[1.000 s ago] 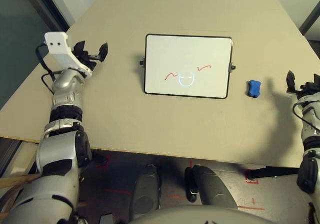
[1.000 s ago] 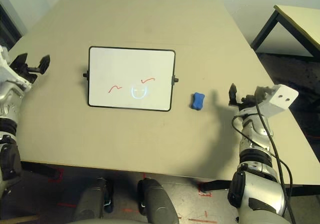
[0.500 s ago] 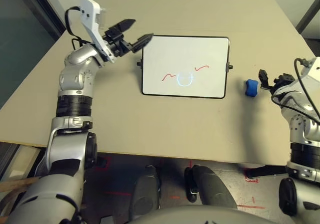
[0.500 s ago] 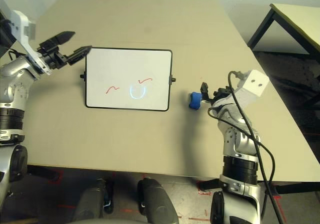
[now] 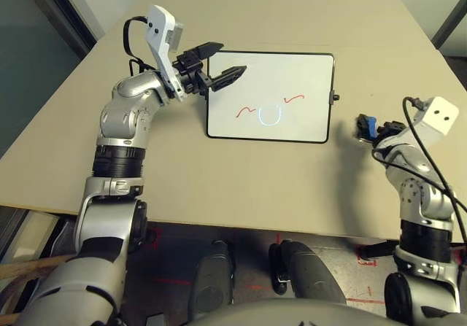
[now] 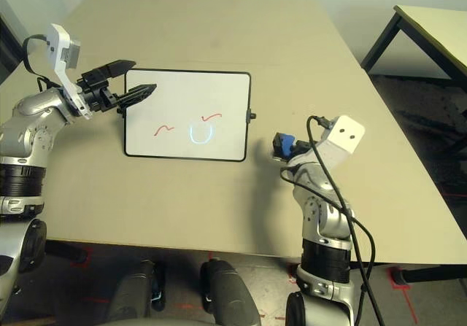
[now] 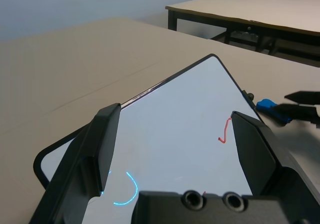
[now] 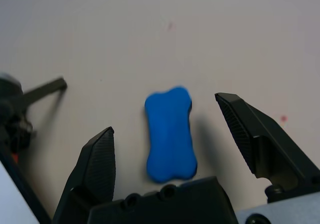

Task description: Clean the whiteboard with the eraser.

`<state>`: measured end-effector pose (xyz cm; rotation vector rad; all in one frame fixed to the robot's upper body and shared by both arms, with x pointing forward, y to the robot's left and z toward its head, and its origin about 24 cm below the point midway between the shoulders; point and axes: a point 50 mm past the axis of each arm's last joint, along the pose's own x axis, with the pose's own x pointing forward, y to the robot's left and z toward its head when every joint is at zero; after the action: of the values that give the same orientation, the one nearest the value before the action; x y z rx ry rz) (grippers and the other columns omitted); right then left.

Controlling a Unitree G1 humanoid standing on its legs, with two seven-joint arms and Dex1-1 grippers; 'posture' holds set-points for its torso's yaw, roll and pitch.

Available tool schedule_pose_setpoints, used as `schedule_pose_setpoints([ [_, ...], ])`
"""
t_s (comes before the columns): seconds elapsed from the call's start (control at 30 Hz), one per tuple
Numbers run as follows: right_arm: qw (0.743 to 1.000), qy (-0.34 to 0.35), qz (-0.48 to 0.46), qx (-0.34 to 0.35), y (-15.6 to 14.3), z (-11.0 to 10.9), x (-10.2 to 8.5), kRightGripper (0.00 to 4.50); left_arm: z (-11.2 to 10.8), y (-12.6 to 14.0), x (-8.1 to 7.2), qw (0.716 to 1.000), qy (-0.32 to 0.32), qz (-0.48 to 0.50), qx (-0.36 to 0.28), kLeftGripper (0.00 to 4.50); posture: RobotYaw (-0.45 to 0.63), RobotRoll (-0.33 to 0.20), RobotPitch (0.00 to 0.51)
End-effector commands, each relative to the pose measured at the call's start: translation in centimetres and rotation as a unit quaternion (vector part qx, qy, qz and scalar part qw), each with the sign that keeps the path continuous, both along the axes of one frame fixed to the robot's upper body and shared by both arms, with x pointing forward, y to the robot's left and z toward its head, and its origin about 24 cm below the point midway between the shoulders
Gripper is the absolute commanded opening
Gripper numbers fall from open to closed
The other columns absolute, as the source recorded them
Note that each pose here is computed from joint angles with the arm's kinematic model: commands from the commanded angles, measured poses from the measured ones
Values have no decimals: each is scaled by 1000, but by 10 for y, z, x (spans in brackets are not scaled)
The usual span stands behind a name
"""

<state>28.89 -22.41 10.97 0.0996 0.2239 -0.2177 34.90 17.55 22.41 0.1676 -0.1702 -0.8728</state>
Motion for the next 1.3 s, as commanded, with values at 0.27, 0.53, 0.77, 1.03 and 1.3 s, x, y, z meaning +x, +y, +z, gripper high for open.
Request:
schedule_pose_setpoints([
  [0.27,1000,26,-16,-3,-7,-15,-2,4474,-4,-2,-2,1000,11,-6,4,4500,-122,0,129],
  [0.53,999,30,-26,-2,-9,-20,-1,4474,-4,-3,-3,1000,12,-7,4,4500,-112,0,131],
  [0.77,999,27,-25,-6,-5,-20,-1,2532,-4,-3,-3,1000,14,-6,2,4500,-116,0,131],
  [1.03,999,39,-25,-16,-8,-23,-4,609,-4,-4,-1,1000,14,-5,-2,4500,-120,0,128],
  [1.3,996,-30,23,-77,-27,26,7,562,-5,-4,-2,1000,21,-13,8,4500,-125,0,124],
])
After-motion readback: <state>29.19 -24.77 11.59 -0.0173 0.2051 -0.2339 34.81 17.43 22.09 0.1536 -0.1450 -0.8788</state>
